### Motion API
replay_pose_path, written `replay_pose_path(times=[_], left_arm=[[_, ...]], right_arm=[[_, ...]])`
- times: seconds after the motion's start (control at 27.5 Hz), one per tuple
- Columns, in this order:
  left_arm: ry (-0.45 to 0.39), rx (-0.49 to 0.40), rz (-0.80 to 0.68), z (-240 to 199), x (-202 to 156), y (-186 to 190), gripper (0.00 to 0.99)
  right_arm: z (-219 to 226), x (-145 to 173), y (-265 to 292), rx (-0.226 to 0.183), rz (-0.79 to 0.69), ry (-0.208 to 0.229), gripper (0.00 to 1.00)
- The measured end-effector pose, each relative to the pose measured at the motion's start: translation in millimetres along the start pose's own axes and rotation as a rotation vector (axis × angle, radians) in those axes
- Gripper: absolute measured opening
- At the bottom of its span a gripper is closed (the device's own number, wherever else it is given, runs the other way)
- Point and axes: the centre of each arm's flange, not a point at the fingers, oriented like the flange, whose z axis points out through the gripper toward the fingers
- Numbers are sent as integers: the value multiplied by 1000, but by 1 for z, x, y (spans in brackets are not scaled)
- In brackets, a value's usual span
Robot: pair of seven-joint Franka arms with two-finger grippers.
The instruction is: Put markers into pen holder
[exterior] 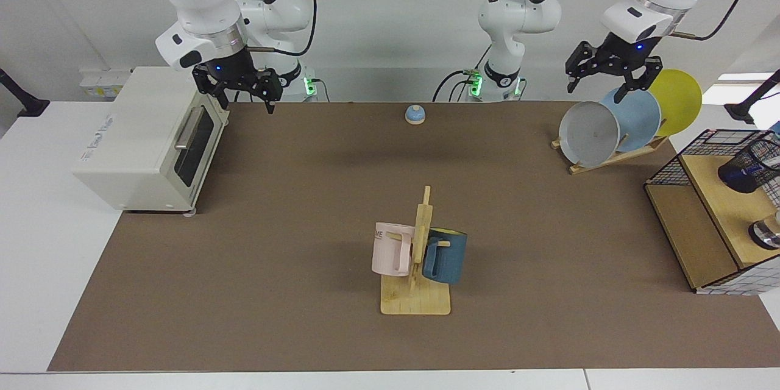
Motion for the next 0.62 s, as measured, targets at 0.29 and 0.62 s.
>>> replay_pose_path(times=[0.29, 0.62], left_arm=[[0, -1, -35, 0, 0, 0, 987], [-10, -11, -42, 6, 3, 2, 987]], right_arm=[[0, 0, 0, 0, 0, 0, 1000], [0, 0, 0, 0, 0, 0, 1000]])
